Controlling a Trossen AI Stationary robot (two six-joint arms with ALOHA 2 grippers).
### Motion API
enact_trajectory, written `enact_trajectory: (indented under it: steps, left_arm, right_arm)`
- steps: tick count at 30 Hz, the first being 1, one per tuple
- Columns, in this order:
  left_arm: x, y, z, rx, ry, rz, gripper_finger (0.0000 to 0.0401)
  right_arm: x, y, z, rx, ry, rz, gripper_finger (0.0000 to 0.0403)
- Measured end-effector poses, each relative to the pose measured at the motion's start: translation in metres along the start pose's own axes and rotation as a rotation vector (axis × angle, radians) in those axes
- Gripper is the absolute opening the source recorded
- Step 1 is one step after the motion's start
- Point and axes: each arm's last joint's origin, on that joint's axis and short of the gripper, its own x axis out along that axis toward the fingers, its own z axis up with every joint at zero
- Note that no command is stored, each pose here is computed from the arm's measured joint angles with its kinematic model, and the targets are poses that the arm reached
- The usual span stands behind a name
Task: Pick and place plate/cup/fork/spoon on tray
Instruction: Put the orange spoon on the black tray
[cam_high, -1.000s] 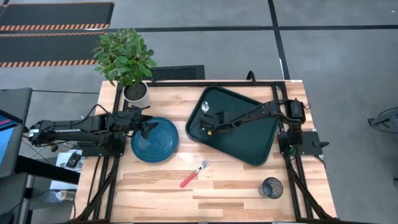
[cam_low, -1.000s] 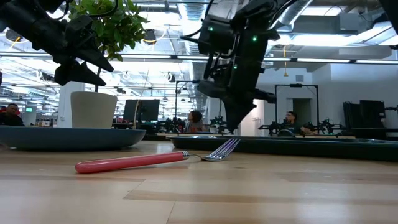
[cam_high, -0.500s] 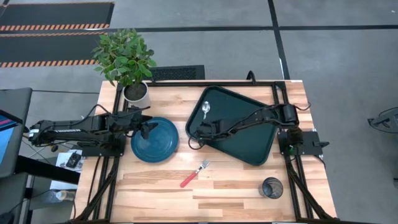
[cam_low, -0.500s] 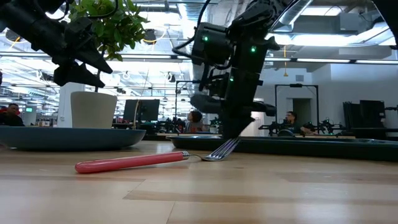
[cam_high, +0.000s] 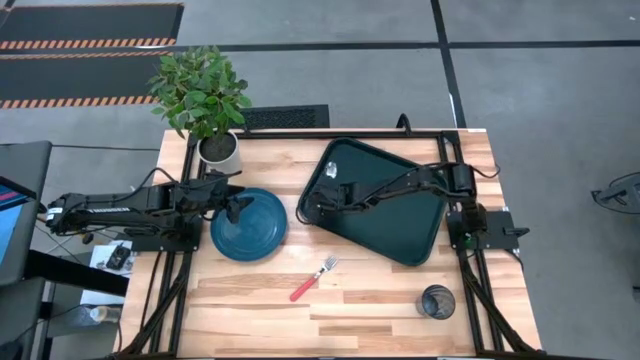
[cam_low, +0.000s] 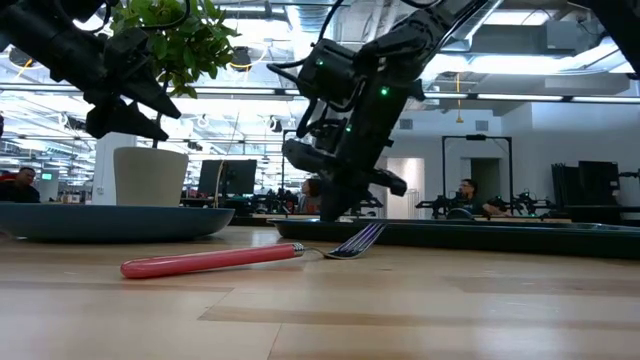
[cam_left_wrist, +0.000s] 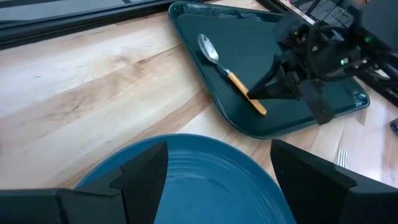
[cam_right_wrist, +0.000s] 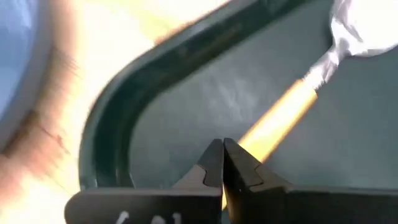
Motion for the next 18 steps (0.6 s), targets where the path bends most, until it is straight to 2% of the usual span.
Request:
enact_trajectory:
  steps: [9,18]
  left_arm:
    - [0.0,0.0,0.0,0.005,0.002,0.002,0.0269]
    - [0.0,0.0,0.0,0.005,0.0,0.004,0.0269]
  right_arm:
    - [-0.015,0.013,-0.015,-0.053,0.022,0.022,0.0013]
    - [-0.016,0.012,-0.02,-0.069,0.052,-0.007,0.0012]
